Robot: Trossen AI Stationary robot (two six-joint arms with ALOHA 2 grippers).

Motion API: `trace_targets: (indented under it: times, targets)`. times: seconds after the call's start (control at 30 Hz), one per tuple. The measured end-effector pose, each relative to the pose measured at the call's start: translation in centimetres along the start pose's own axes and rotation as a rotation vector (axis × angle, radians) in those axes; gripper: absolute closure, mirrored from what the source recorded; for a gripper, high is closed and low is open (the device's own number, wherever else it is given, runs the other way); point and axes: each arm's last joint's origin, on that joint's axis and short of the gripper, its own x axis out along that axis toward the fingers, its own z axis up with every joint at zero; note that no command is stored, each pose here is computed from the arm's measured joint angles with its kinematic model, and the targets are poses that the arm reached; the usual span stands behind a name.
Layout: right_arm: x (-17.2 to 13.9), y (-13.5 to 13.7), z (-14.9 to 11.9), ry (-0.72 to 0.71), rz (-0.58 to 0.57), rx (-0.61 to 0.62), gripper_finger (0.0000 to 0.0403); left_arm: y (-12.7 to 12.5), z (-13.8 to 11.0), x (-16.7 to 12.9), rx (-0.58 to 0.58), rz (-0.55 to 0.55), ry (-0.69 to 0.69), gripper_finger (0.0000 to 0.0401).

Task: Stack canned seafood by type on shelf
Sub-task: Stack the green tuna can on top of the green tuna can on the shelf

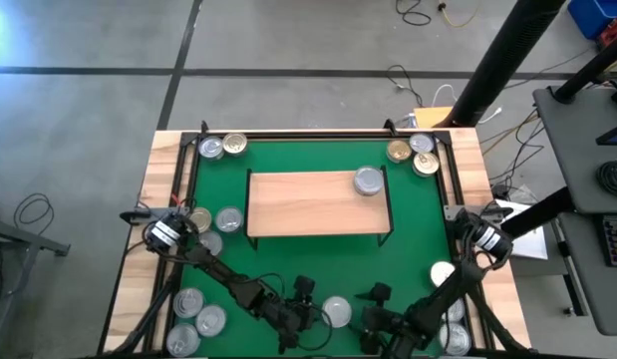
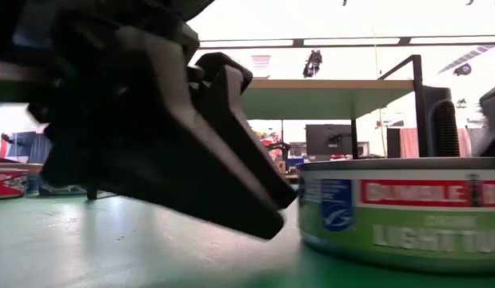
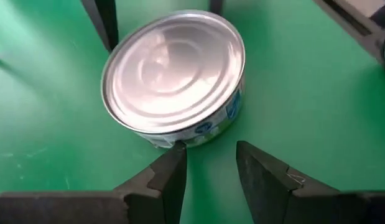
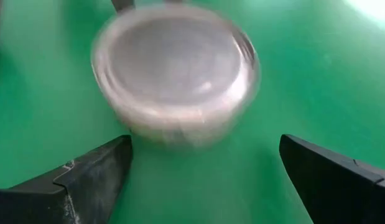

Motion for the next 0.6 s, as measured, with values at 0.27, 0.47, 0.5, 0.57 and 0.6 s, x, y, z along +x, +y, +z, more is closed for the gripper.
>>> trace_targets:
  times: [0.27, 0.47, 0.5, 0.57, 0.6]
  targets:
    - [3.0, -1.0, 1.4, -0.084, 0.109, 0.020, 0.0002, 0.4, 0.4, 0.2, -0.008, 0.016, -0.038, 0.0275]
    - [3.8, -1.5, 1.9, -0.090, 0.118, -0.008, 0.0002, 0.3, 0.0, 0.5, 0.001, 0.012, -0.036, 0.0275]
    - [3.8, -1.5, 1.9, -0.091, 0.118, -0.009, 0.0002, 0.2, -0.2, 0.7, 0.004, 0.009, -0.031, 0.0275]
    - [3.8, -1.6, 1.9, -0.093, 0.117, -0.016, 0.0002, 0.0, -0.5, 1.0, -0.001, -0.001, -0.028, 0.0275]
    - [3.8, -1.6, 1.9, -0.092, 0.116, -0.019, 0.0002, 0.0, -0.6, 1.2, -0.002, -0.005, -0.026, 0.0275]
